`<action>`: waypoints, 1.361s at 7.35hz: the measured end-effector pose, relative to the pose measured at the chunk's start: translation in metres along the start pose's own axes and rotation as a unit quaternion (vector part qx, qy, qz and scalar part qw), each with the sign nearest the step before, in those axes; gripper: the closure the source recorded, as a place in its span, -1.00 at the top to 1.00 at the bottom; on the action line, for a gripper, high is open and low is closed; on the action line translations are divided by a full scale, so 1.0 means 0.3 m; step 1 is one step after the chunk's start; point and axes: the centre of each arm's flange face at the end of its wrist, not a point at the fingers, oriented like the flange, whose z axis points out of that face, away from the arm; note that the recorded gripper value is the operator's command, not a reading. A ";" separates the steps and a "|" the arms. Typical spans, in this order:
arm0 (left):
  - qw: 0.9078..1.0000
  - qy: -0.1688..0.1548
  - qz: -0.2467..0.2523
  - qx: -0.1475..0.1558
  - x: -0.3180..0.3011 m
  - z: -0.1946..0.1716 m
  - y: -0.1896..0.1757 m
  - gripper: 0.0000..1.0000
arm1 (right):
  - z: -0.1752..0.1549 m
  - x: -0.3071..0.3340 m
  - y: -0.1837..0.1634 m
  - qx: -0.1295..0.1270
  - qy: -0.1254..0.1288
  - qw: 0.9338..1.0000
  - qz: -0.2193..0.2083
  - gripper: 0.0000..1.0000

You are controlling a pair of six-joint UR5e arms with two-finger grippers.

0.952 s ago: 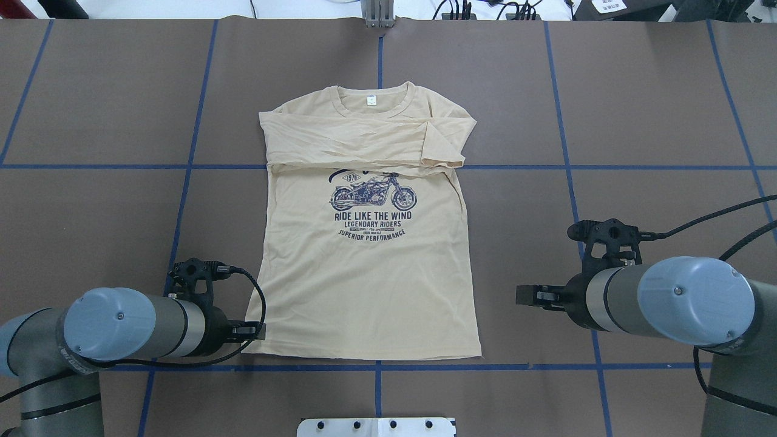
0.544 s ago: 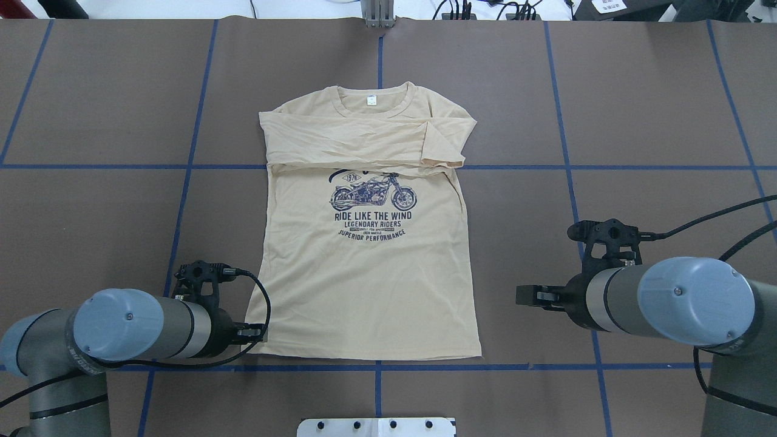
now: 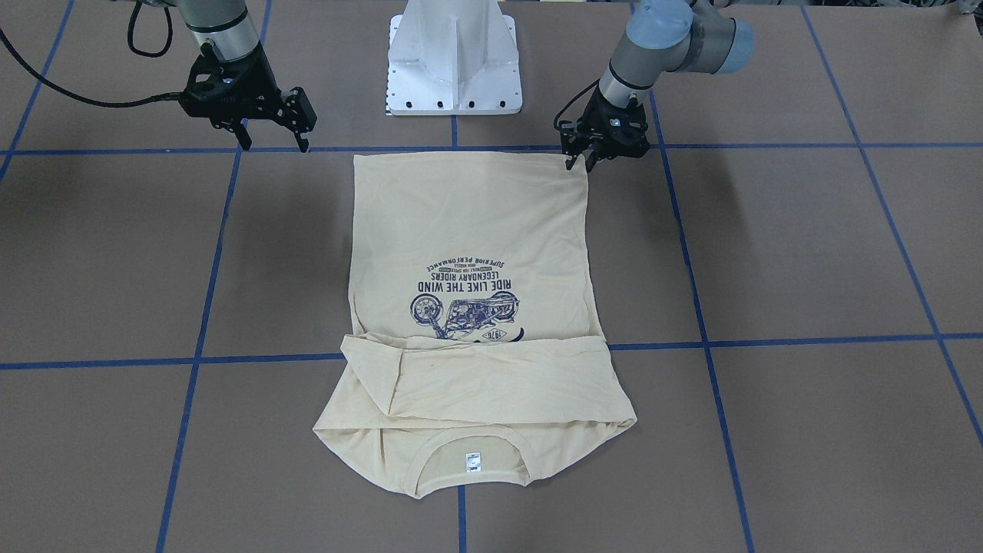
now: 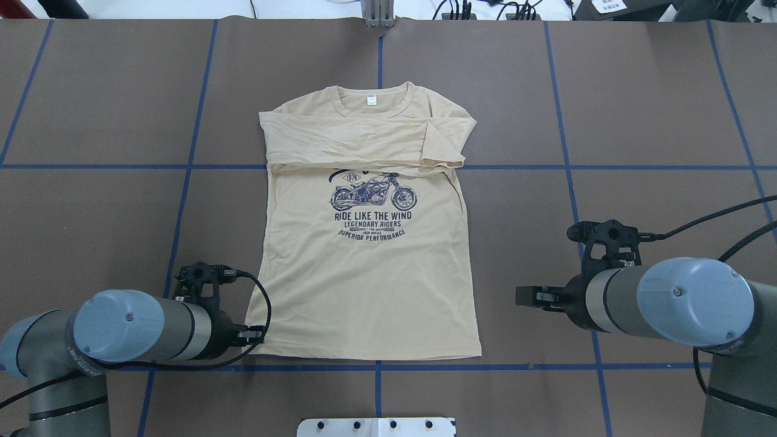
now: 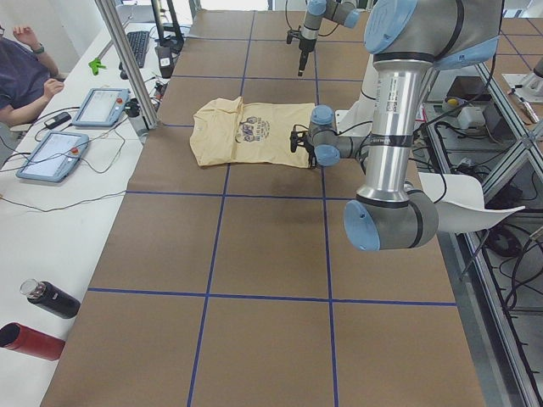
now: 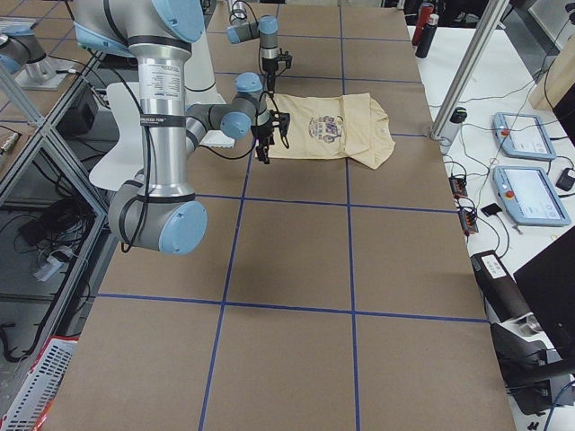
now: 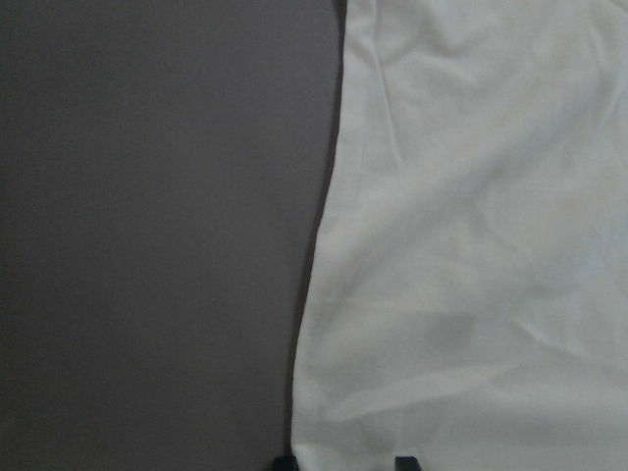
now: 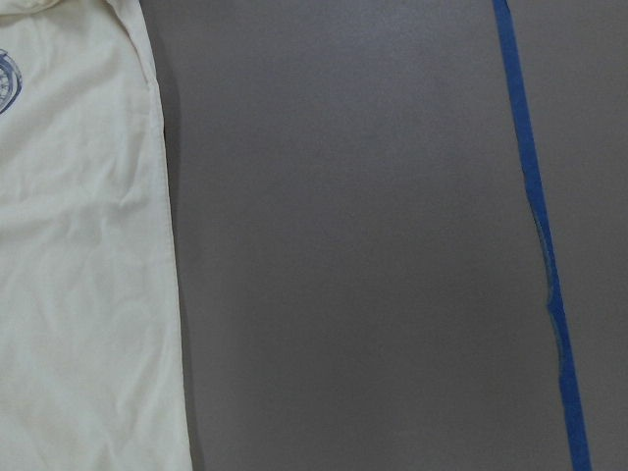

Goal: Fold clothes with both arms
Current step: 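Move both grippers to the shirt hem corners nearest the robot, then grasp the hem corners with the left and right grippers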

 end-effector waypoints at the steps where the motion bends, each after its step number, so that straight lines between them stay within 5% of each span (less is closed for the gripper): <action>1: 1.000 -0.001 0.000 0.000 0.000 0.000 0.002 -0.17 | 0.001 -0.001 0.002 0.000 0.000 1.000 0.000 1.00; 4: 1.000 -0.002 0.002 -0.003 0.001 0.002 0.013 -0.39 | 0.001 -0.001 0.004 -0.001 0.000 1.000 -0.001 1.00; 6: 1.000 -0.001 0.003 -0.005 0.005 0.002 0.021 -1.00 | 0.002 -0.002 0.007 -0.002 0.000 1.000 -0.001 1.00; 10: 1.000 0.004 0.005 -0.006 0.014 -0.013 0.031 -1.00 | 0.026 -0.024 0.032 -0.001 0.001 1.000 0.008 1.00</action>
